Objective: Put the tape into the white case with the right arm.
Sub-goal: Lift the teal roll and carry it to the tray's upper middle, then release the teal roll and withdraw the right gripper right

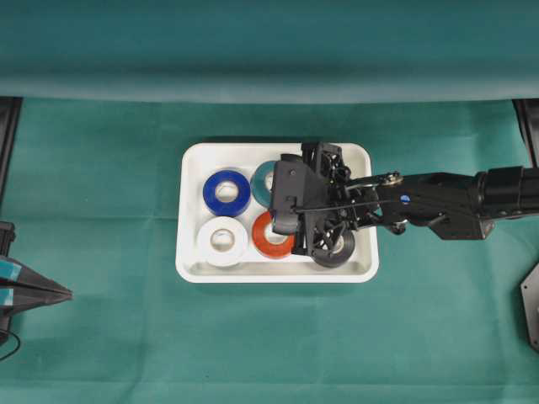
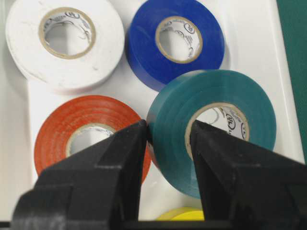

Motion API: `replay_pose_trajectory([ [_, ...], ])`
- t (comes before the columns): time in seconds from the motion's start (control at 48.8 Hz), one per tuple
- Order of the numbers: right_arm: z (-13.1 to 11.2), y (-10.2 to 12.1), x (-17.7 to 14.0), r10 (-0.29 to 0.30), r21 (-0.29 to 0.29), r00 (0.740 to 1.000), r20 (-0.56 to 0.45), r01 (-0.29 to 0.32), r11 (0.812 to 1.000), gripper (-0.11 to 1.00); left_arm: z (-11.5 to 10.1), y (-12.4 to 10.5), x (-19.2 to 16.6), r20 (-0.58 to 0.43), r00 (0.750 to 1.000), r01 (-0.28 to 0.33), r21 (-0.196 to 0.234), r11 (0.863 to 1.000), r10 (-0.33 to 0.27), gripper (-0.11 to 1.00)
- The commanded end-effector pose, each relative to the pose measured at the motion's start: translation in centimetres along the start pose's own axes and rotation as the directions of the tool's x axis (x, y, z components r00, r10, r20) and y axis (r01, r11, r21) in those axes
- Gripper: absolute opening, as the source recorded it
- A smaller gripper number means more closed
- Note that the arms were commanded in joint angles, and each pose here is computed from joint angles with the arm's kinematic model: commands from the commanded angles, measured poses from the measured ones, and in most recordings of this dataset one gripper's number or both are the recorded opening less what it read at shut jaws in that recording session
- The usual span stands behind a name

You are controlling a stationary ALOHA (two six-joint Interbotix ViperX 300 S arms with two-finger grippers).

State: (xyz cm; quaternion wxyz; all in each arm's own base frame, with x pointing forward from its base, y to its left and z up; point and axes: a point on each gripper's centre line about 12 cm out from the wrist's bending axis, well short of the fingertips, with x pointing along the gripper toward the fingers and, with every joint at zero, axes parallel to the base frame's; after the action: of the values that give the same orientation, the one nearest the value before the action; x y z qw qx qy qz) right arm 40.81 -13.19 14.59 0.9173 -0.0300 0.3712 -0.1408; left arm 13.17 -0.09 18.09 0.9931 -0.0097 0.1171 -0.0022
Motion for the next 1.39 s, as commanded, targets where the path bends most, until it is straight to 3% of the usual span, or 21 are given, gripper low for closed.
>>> replay_pose_trajectory([
  [0.0, 1.6, -0.3, -1.3, -0.001, 0.001, 0.998, 0.058, 0.001, 1.0, 0.02, 0.5, 0.0, 0.0, 0.014, 1.0, -0.001, -0.002, 1.0, 0.001, 0.0],
  [0.492, 1.3, -0.4, -1.0, -0.005, 0.005, 0.999, 0.044, 0.005, 1.0, 0.03, 0.5, 0.0, 0.0, 0.011, 1.0, -0.001, 0.0, 1.0, 0.001, 0.0],
  [0.595, 1.2, -0.3, -1.0, -0.007, 0.004, 0.999, 0.038, 0.007, 1.0, 0.21, 0.5, 0.0, 0.0, 0.012, 1.0, -0.001, 0.0, 1.0, 0.001, 0.0],
  [0.738, 1.0, -0.6, -1.0, -0.022, 0.009, 1.0, 0.022, 0.022, 1.0, 0.65, 0.5, 0.0, 0.0, 0.012, 1.0, -0.001, -0.002, 1.0, 0.001, 0.0],
  [0.779, 1.0, -0.6, -1.1, -0.026, 0.009, 0.999, 0.019, 0.026, 1.0, 0.72, 0.5, 0.0, 0.0, 0.012, 1.0, -0.001, 0.0, 1.0, 0.001, 0.0],
  [0.861, 1.0, -0.7, -1.4, -0.033, 0.008, 0.999, 0.017, 0.033, 0.999, 0.67, 0.5, 0.0, 0.0, 0.012, 1.0, -0.001, -0.002, 1.0, 0.001, 0.0],
  [1.087, 0.4, -1.1, -3.6, -0.06, 0.012, 0.998, 0.008, 0.06, 0.998, 0.67, 0.5, 0.0, 0.0, 0.012, 1.0, -0.001, -0.002, 1.0, 0.001, 0.0],
  [1.374, -2.7, -1.2, -7.6, -0.072, 0.013, 0.997, -0.014, 0.072, 0.997, 0.67, 0.5, 0.0, 0.0, 0.012, 1.0, -0.001, -0.002, 1.0, 0.001, 0.0],
])
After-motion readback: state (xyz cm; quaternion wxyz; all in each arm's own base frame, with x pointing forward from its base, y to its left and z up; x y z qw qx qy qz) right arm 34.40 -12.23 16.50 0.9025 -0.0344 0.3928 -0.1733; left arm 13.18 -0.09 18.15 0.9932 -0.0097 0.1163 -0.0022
